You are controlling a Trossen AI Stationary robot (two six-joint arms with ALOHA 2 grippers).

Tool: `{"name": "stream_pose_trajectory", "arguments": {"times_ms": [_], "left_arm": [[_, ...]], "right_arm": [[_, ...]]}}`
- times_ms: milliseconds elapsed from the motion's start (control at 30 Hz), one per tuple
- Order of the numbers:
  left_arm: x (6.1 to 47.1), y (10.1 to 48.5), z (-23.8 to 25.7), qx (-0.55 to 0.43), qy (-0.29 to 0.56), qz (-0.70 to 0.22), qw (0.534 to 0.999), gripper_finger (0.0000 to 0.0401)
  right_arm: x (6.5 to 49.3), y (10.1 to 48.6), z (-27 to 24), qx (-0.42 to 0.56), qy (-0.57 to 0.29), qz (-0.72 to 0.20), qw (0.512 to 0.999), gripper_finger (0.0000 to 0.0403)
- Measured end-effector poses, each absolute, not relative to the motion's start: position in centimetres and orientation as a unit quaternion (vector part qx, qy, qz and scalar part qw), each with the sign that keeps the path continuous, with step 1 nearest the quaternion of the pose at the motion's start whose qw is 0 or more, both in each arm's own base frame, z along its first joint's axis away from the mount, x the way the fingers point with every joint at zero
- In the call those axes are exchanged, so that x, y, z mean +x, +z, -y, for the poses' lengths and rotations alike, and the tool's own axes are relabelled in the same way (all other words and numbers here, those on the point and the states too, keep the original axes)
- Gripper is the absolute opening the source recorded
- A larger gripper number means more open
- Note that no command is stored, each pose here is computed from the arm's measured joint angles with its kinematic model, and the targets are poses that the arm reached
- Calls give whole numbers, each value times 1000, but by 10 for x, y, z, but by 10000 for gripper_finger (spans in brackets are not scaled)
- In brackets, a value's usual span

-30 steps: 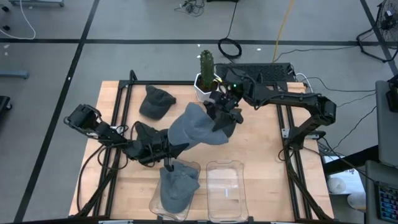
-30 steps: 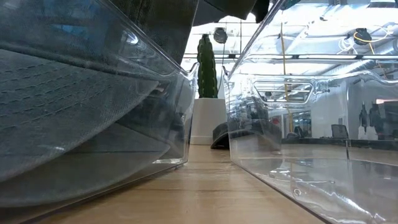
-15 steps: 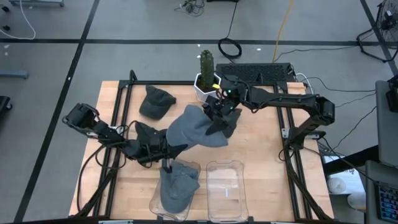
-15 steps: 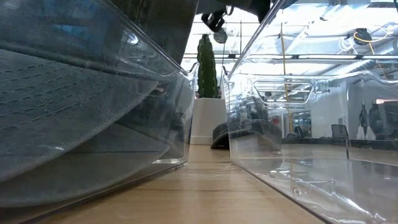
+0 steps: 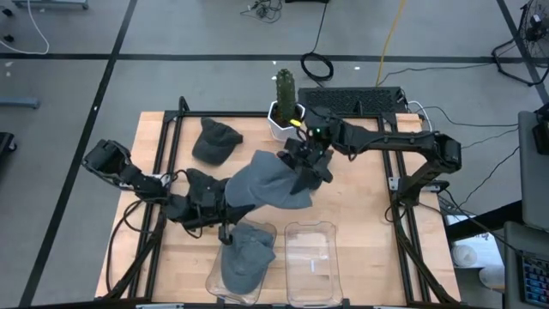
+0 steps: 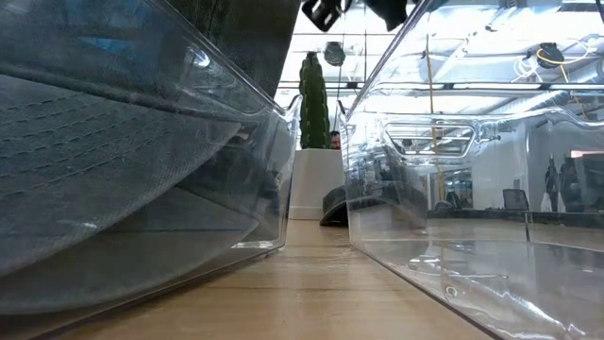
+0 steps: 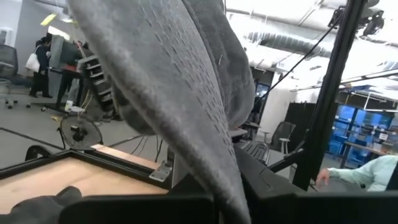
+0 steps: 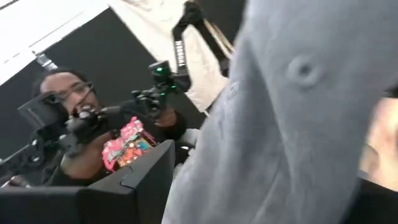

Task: Pick & Place hat
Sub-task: Put the gray cap into the left transparent bin

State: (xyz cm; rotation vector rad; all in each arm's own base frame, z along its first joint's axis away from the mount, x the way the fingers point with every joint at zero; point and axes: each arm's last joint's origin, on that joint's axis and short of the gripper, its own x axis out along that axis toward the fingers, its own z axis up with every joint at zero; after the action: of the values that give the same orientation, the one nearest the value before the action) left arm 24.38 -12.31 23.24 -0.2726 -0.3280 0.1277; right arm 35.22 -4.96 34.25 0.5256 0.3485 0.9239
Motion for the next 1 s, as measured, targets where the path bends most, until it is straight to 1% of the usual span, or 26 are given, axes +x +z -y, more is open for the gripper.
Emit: {"name": "stream_pose_trajectory", "arguments": {"times_ms": [167, 300, 400, 467, 533, 667, 700, 867, 1000], "left_arm": [[247, 231, 118, -142, 76, 157, 975, 9], [249, 229, 115, -144, 79, 152, 975, 9], [249, 229, 115, -144, 80, 153, 975, 9], [249, 229, 115, -143, 80, 152, 975, 9], [249, 229, 115, -142, 80, 151, 975, 9], [250, 227, 115, -137, 80, 144, 977, 15], [250, 227, 115, -135, 80, 140, 978, 20], [246, 226, 123, -115, 76, 134, 981, 52], [235, 235, 130, -75, 113, 131, 982, 74]], "right_arm": [[354, 349, 33, 249, 470, -160, 831, 242], [356, 348, 29, 244, 451, -152, 845, 241], [357, 348, 31, 240, 433, -144, 857, 229], [357, 348, 31, 238, 429, -143, 859, 205], [357, 347, 30, 230, 431, -142, 861, 163], [357, 343, 28, 190, 441, -136, 867, 34], [356, 342, 28, 179, 447, -133, 866, 18], [356, 342, 27, 171, 455, -130, 864, 3], [355, 343, 27, 169, 455, -128, 865, 2]]}}
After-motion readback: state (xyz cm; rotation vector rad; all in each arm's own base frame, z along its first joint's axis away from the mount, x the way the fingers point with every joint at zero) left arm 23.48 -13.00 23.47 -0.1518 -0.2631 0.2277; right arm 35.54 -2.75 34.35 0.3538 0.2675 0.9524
